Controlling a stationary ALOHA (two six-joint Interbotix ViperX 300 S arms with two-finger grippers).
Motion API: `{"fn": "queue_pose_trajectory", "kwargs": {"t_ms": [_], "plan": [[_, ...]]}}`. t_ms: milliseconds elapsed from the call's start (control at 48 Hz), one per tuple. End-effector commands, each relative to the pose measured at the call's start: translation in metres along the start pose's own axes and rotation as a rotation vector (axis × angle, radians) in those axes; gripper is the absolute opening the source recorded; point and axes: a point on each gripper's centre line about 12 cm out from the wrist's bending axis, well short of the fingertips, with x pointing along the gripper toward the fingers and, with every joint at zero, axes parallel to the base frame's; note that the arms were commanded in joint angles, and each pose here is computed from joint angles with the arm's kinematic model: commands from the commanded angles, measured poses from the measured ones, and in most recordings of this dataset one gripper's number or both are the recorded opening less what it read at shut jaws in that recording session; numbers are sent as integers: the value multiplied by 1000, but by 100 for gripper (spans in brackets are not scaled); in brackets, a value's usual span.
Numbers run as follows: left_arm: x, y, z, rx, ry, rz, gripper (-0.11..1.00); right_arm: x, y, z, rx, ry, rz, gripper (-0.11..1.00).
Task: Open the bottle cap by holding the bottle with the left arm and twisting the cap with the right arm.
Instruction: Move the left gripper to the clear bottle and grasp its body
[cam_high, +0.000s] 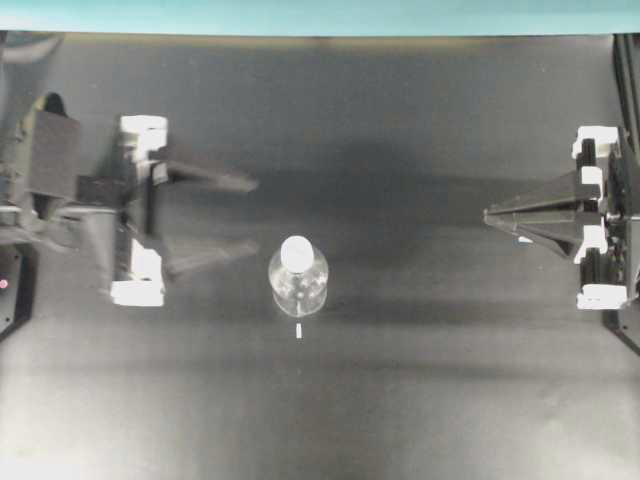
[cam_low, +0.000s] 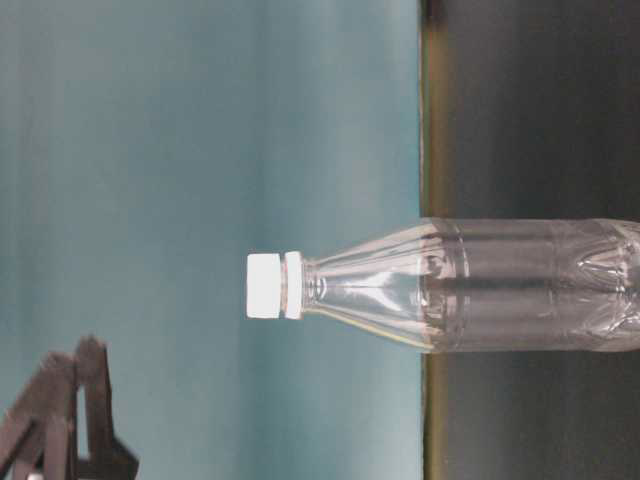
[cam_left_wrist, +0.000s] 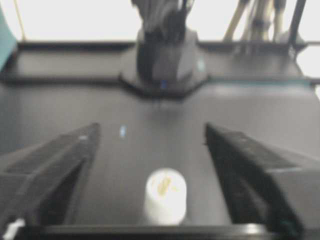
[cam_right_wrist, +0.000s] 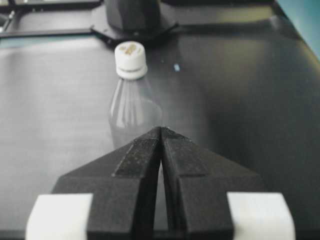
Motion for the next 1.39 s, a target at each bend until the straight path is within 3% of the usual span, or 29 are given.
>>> {"fn": "queue_pose_trajectory", "kwargs": {"t_ms": [0, 375, 812, 1062, 1207, 1374], "plan": [[13, -1, -5, -2, -46, -6, 97, 0, -2, 9, 12, -23, -10, -1], [59, -4, -63, -17, 18, -17, 96, -2, -3, 10, 66, -19, -14, -1], [48, -13, -135, -85, 155, -34, 96, -2, -3, 8, 115, -7, -17, -1], [46, -15, -169, -90, 235, -34, 96, 3, -3, 3, 125, 19, -21, -1], [38, -15, -203, -94, 332, -29, 96, 5, -4, 1, 134, 24, -26, -1], [37, -15, -210, -109, 351, -26, 96, 5, -4, 2, 135, 21, -26, -1]]}}
